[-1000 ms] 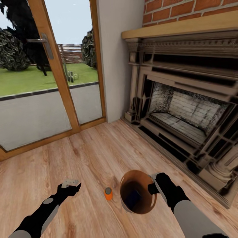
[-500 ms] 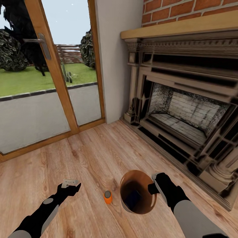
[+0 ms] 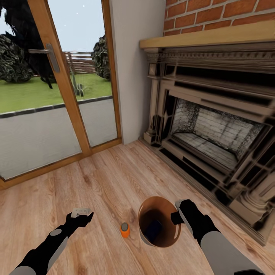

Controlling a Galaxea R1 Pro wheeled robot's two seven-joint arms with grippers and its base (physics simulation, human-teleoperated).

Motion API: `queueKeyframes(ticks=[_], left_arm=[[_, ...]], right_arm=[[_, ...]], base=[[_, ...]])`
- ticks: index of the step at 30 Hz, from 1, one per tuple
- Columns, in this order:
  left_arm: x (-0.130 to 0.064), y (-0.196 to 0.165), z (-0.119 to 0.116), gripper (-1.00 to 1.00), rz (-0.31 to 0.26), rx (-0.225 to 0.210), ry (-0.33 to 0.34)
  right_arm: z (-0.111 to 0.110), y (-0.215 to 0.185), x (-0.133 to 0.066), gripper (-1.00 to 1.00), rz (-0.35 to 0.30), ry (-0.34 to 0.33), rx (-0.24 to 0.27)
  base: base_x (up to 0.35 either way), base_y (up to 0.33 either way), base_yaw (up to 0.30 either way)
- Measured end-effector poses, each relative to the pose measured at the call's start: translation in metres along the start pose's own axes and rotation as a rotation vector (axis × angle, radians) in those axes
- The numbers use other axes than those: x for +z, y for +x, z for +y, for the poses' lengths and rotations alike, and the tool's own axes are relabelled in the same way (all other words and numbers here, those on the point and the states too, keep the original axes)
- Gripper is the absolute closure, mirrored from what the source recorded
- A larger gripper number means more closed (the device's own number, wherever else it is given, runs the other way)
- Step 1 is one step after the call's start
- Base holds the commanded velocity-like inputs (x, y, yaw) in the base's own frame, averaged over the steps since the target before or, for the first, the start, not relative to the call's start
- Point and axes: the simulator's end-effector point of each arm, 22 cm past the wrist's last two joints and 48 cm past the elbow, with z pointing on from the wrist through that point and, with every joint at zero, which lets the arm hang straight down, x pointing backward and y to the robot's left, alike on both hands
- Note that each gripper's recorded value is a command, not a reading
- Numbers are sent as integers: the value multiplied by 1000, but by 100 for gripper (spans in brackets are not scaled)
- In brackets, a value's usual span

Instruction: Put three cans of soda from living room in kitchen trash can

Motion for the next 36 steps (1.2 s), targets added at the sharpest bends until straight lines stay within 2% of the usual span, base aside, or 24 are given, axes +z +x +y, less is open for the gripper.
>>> queueKeyframes(ticks=[36], left_arm=[[-39, -57, 0, -100, 4, 1, 2]], right_arm=[[-9, -22, -66, 100, 1, 0, 0]], base=[[0, 0, 0]])
